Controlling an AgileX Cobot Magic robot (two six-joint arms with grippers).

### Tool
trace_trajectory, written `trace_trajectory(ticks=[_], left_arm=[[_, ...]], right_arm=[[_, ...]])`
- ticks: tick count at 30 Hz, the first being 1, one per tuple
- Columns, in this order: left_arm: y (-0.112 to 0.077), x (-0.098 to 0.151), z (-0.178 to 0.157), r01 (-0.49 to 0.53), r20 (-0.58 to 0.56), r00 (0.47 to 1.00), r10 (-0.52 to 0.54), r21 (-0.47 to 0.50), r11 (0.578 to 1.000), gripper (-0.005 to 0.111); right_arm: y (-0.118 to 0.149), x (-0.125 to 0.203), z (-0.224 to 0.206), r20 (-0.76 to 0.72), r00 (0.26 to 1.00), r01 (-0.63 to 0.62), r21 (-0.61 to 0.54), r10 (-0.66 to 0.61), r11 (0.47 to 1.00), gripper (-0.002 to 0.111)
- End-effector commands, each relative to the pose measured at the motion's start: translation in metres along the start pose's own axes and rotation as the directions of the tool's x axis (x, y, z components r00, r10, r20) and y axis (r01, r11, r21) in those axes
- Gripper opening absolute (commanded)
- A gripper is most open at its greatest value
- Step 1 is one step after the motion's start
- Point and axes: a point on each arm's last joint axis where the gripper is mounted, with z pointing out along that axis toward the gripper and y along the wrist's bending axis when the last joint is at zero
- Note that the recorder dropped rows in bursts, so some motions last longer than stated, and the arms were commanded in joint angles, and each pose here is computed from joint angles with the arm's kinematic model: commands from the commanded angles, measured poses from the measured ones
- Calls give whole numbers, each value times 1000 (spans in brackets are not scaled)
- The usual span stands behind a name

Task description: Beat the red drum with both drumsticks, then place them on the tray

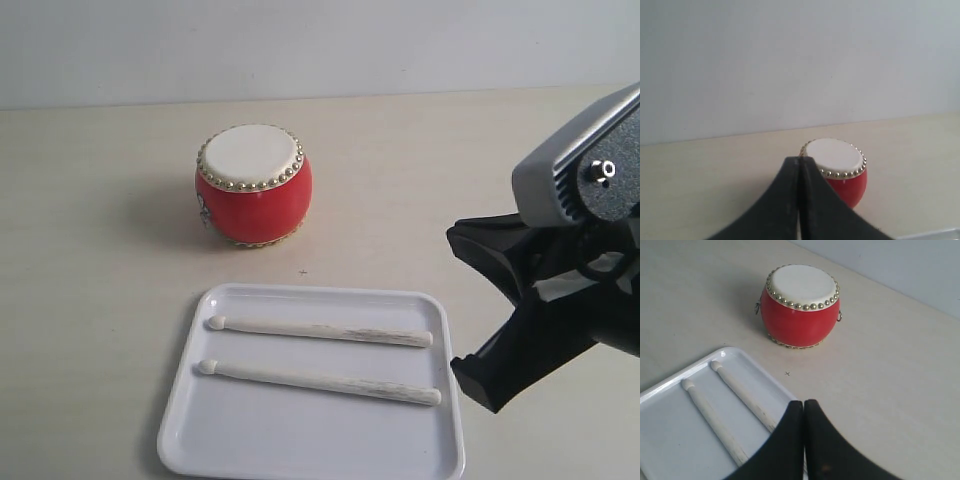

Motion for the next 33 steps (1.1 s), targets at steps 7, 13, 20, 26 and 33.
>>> trace_trajectory(ticks=[7,13,20,26,33], left_arm=[[-2,54,-25,-25,102,994,29,-36,999,0],[-1,53,-25,7,111,994,-3,-34,999,0],[6,59,-25,148,60,988,-142,-107,983,0],[24,69,-30,147,-17,987,-161,-322,935,0],[24,68,-29,36,-43,998,-52,-316,948,0]], right_arm=[[0,-1,-1,12,1000,6,-2,-6,1000,0],[0,-1,-1,13,1000,6,-6,-6,1000,0],[0,-1,-1,14,1000,6,-8,-6,1000,0],[0,-1,-1,14,1000,6,-8,-6,1000,0],[0,-1,-1,14,1000,6,-8,-6,1000,0]])
